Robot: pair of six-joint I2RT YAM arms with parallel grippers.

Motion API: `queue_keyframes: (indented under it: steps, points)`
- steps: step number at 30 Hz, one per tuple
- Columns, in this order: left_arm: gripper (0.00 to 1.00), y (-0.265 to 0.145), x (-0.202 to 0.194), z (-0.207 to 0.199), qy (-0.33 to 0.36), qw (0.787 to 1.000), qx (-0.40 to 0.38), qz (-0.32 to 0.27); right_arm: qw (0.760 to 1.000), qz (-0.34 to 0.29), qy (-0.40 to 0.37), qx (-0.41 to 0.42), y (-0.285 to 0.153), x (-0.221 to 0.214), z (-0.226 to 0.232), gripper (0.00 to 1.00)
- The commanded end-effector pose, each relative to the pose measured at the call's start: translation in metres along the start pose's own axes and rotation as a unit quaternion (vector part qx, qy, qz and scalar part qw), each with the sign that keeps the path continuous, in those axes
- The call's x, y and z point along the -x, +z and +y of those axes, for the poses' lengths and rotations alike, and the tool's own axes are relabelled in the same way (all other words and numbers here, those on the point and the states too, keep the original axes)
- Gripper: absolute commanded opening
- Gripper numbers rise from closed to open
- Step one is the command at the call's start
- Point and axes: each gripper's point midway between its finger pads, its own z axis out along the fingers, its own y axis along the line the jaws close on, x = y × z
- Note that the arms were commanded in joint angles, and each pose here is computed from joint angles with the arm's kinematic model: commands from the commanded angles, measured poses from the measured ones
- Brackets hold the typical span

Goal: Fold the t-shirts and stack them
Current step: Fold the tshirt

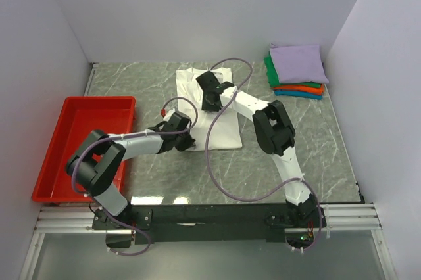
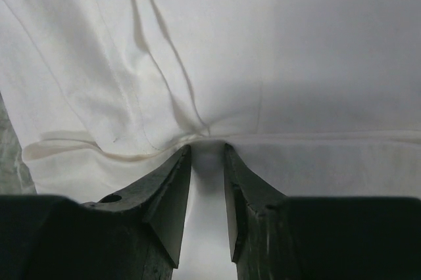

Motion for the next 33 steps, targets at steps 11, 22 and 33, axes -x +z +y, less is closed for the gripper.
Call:
queue_keyframes:
  steps: [11,22,33]
  points:
    - [0.01,-0.046,-0.018,0.001,-0.006,0.999,-0.028,0.019,0.992,0.07,-0.076,-0.065,-0.017,-0.09,-0.029,0.37]
    - [0.01,-0.08,-0.01,0.013,-0.025,0.999,-0.037,-0.016,0.991,0.095,-0.091,-0.013,-0.054,-0.15,-0.032,0.38]
    - [0.01,-0.054,0.03,-0.009,0.008,0.998,-0.037,-0.056,0.997,0.042,-0.038,0.054,-0.097,-0.111,-0.018,0.47]
